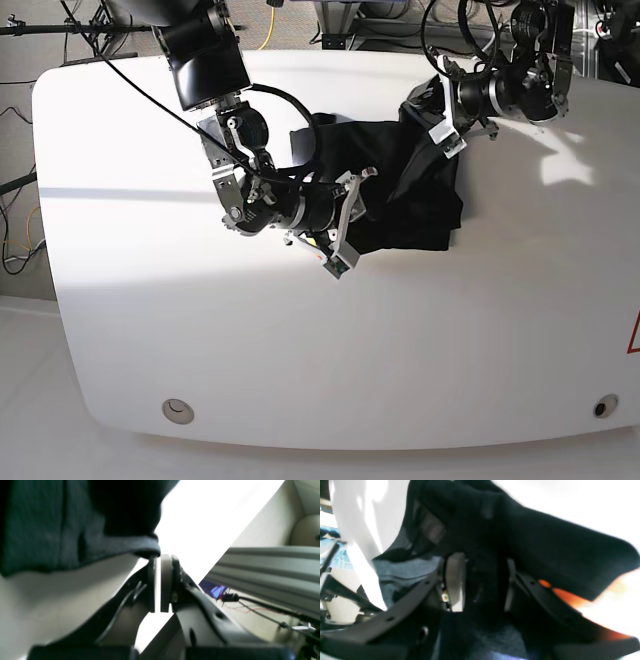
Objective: Fold the T-shirt properly
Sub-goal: 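Grasp the folded shirt edges with both grippers, then rotate the folded shirt with both grippers, pulling it toward the arm bases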
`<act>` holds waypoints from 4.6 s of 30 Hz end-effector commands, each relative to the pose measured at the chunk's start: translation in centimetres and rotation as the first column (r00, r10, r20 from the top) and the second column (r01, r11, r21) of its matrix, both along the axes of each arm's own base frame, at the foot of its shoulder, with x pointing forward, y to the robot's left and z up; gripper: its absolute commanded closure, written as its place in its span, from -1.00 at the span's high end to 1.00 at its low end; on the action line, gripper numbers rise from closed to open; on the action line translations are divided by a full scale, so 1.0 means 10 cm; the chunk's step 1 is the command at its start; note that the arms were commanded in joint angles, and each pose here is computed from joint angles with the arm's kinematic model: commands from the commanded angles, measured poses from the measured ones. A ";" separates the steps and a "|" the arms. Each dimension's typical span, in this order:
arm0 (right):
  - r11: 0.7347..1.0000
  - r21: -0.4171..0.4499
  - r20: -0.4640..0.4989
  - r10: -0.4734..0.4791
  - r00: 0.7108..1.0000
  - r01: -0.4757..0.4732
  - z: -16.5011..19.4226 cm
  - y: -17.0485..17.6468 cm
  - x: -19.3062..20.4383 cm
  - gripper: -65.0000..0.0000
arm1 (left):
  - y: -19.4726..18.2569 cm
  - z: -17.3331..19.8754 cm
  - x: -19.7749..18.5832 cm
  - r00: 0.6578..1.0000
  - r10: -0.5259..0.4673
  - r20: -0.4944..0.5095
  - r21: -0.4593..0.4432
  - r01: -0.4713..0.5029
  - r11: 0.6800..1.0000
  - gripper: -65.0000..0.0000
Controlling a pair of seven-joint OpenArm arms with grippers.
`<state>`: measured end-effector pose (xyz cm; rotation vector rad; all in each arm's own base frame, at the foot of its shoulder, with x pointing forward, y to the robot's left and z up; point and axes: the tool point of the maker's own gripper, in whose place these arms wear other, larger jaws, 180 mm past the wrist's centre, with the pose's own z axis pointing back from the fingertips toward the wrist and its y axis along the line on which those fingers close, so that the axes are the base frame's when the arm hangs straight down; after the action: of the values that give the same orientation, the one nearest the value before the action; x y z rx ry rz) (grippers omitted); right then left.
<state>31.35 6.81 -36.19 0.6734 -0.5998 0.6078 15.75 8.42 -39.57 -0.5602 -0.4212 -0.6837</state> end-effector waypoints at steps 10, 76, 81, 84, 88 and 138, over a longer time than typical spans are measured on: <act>0.988 0.089 0.049 -0.130 0.990 0.126 0.11 -0.24 0.19 -0.99 | -0.09 0.20 0.56 0.991 0.038 0.130 -0.044 -0.032 0.999 -0.97; 0.978 0.043 0.052 -0.207 0.977 0.205 -0.09 -0.68 -0.04 -1.00 | 0.50 0.24 1.40 0.974 0.092 0.206 0.046 -0.104 0.994 -0.98; 0.969 0.061 0.051 -0.242 0.969 0.239 -0.12 -0.75 0.09 -1.00 | 0.19 0.34 1.29 0.970 0.002 0.242 0.042 -0.013 0.999 -0.98; 0.966 0.067 0.051 -0.252 0.966 0.248 -0.13 -0.76 0.13 -1.00 | 0.13 0.30 1.24 0.973 -0.016 0.228 0.044 0.007 0.999 -0.98; 0.960 0.086 0.069 -0.272 0.960 0.266 -0.15 -0.76 0.22 -1.00 | 0.23 0.20 1.28 0.982 0.014 0.188 0.048 -0.024 0.999 -0.98; 0.981 0.053 0.219 -0.196 0.956 0.189 0.42 -0.66 0.13 -1.00 | 0.22 0.14 0.85 0.988 0.048 0.145 0.018 -0.052 0.999 -1.00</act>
<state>31.57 0.18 -33.74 0.5643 -0.8013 0.4944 23.22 10.88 -39.31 -0.4646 -0.4989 -0.6857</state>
